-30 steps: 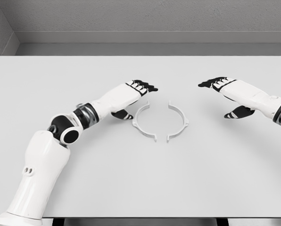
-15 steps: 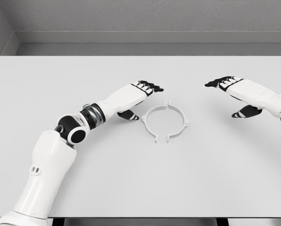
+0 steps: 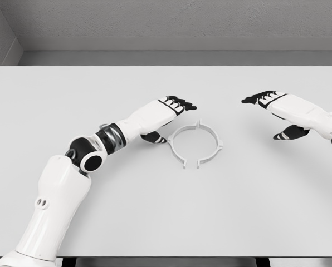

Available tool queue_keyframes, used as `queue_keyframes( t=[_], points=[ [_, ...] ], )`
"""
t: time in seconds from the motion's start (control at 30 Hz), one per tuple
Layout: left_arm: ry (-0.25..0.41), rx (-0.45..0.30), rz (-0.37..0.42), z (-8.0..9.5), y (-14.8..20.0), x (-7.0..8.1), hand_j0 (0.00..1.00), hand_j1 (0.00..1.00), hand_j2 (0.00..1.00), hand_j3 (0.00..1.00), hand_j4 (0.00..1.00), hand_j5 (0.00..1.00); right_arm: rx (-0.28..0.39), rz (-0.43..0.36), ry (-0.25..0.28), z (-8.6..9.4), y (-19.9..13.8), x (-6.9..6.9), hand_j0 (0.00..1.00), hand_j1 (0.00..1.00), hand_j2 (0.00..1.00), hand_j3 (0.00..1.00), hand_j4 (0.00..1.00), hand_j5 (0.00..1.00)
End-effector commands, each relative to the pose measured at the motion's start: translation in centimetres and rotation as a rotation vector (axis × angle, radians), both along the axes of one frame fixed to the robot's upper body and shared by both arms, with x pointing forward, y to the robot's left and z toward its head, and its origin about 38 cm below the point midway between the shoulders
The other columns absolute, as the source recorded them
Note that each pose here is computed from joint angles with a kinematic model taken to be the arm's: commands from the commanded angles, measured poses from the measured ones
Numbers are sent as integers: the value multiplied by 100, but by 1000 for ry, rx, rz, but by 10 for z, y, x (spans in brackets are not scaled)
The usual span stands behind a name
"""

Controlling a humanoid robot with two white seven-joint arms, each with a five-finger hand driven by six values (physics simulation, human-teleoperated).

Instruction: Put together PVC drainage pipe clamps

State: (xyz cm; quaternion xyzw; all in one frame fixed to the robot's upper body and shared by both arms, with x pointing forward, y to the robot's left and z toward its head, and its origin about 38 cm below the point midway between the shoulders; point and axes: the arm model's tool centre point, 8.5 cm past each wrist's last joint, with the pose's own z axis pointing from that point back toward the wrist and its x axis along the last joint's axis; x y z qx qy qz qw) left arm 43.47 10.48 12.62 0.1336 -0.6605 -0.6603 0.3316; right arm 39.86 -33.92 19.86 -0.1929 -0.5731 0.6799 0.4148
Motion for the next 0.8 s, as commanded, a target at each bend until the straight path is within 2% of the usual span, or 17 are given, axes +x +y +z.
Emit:
queue_keyframes(
  t=[0.0,0.77],
  points=[
    [1,-8,-4,1,-2,-1,100,100,100,100,100,100,4,0,0,1,0,0,100,100,100,100,100,100],
    [0,-10,-16,1,-8,-4,100,100,100,100,100,100,1,-3,-2,2,-1,0,100,100,100,100,100,100]
  ],
)
